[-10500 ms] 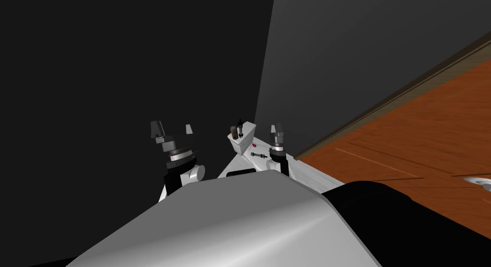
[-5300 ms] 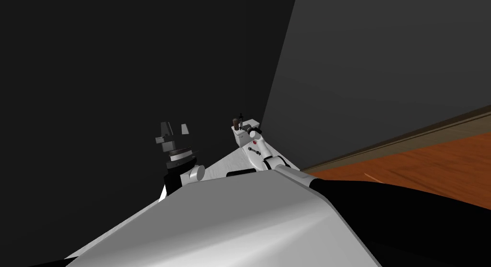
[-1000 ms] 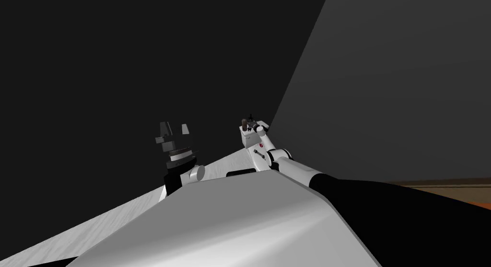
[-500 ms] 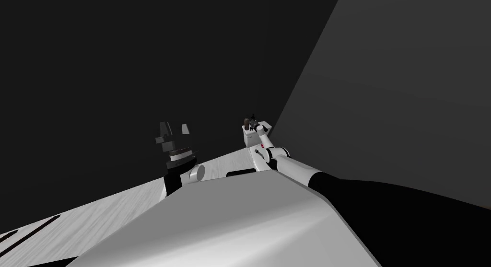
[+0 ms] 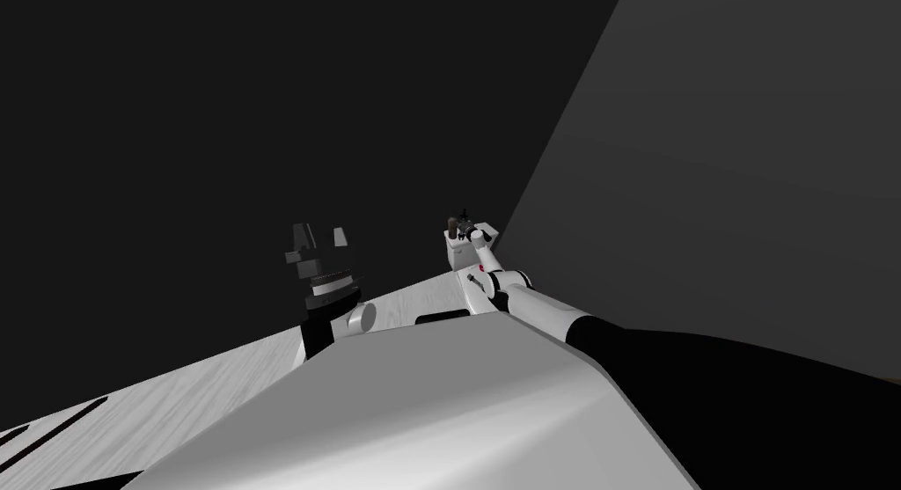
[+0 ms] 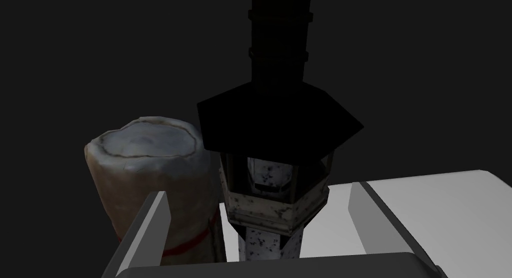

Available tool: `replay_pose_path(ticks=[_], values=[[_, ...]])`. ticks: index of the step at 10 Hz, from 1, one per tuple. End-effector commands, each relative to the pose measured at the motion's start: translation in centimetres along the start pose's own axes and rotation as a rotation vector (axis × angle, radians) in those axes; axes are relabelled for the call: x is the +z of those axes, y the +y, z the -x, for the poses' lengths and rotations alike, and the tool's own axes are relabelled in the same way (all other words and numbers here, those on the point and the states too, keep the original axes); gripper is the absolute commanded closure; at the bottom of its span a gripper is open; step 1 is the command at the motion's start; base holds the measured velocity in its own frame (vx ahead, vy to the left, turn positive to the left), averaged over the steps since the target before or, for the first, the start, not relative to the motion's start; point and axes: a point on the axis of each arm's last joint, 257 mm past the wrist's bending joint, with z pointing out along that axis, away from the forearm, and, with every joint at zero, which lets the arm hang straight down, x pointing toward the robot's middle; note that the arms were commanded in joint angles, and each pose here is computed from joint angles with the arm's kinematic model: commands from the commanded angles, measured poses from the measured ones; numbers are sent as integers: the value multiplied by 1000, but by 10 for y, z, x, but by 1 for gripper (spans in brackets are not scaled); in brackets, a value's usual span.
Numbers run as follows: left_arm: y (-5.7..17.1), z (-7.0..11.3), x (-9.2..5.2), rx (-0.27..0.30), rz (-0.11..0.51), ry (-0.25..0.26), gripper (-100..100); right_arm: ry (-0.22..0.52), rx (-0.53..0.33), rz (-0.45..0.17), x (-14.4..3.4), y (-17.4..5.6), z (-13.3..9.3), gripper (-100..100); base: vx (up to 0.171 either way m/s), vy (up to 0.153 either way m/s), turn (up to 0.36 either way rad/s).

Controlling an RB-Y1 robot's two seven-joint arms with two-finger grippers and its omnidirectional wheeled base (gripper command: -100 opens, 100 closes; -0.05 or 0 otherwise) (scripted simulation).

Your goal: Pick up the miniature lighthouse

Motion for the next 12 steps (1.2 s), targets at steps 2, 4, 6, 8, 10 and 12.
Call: replay_pose_path(ticks=[2, 4, 6, 8, 10, 12], values=[[0, 0, 0, 0, 0, 0, 0, 0, 0, 0, 0, 0, 0, -100, 4, 5, -15], [0, 0, 0, 0, 0, 0, 0, 4, -9, -84, -5, -35, 0, -100, 99, 101, -326], [0, 0, 0, 0, 0, 0, 0, -1, -10, -97, -6, -38, 1, -100, 67, 63, -190], [0, 0, 0, 0, 0, 0, 0, 3, -19, -182, -14, -73, 1, -100, 97, 99, -316], [0, 0, 0, 0, 0, 0, 0, 1, -25, -237, -19, -93, 1, -100, 92, 95, -299], [0, 0, 0, 0, 0, 0, 0, 2, -30, -286, -26, -111, 1, -100, 97, 101, -321]])
